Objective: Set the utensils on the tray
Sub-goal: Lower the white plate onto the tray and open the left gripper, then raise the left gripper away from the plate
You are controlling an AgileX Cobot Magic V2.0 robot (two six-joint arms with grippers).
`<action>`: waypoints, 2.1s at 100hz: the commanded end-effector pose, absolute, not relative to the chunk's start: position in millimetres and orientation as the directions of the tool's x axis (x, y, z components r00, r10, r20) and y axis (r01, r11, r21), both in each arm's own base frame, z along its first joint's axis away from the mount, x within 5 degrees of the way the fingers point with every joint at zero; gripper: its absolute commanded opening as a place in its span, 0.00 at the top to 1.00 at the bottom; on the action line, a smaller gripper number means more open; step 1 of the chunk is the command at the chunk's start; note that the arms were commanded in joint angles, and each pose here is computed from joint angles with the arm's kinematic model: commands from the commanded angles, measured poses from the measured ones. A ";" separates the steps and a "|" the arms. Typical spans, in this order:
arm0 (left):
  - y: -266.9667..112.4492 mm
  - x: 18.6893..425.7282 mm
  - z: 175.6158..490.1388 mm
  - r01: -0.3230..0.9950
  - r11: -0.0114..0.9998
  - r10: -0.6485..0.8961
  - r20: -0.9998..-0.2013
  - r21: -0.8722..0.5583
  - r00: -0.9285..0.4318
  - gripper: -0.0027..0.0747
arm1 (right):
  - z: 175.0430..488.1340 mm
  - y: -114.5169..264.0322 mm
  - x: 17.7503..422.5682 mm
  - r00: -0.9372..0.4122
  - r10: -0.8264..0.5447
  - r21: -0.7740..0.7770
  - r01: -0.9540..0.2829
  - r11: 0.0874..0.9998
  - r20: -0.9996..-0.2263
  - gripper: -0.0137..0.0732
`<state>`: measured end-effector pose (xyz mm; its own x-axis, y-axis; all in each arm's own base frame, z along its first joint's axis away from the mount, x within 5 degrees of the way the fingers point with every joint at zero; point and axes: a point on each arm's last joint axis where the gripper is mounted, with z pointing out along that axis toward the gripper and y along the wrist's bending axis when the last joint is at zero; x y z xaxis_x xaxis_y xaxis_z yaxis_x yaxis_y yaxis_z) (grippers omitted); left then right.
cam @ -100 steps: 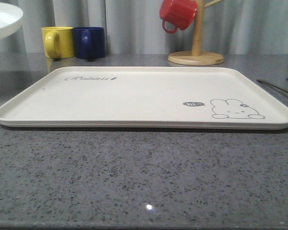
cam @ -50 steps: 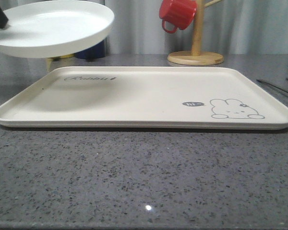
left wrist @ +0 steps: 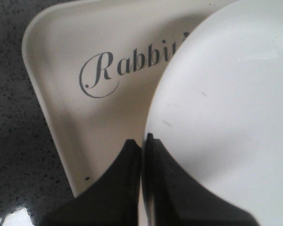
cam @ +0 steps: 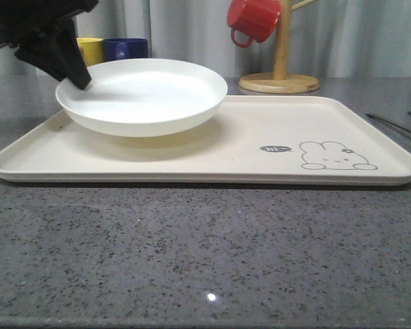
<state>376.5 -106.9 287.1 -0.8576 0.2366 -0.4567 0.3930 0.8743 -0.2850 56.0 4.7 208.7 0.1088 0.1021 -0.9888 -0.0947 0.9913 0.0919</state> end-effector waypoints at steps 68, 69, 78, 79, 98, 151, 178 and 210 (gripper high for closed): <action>-111.9 385.3 293.6 0.387 0.875 0.201 -0.508 -0.291 -0.837 0.76 | 223.2 4.0 51.6 0.228 0.102 0.081 -0.098 0.992 -0.968 0.92; -111.9 385.3 293.6 0.387 0.875 0.201 -0.508 -0.291 -0.837 0.74 | 223.2 4.0 51.6 0.228 0.102 0.081 -0.098 0.992 -0.968 0.92; -111.9 385.8 293.8 0.386 0.876 0.199 -0.513 -0.289 -0.835 0.56 | 223.2 4.0 51.6 0.228 0.102 0.081 -0.098 0.992 -0.968 0.92; -111.9 385.7 293.8 0.386 0.876 0.199 -0.512 -0.290 -0.836 0.55 | 223.2 4.0 51.6 0.228 0.102 0.081 -0.098 0.992 -0.968 0.92; -111.5 386.2 302.9 0.383 0.879 0.172 -0.560 -0.285 -0.810 0.46 | 223.2 4.0 51.6 0.228 0.102 0.081 -0.098 0.992 -0.968 0.92; -78.0 315.3 374.7 0.337 0.935 0.083 -0.854 -0.113 -0.514 0.46 | 223.2 4.0 51.6 0.228 0.102 0.081 -0.098 0.992 -0.968 0.92; -41.5 229.0 380.7 0.231 0.970 -0.001 -0.947 -0.080 -0.321 0.46 | 223.2 4.0 51.6 0.228 0.102 0.081 -0.098 0.992 -0.968 0.92; -22.0 132.2 352.2 0.180 0.982 -0.043 -0.992 -0.064 -0.117 0.46 | 223.2 4.0 51.6 0.228 0.102 0.081 -0.098 0.992 -0.968 0.92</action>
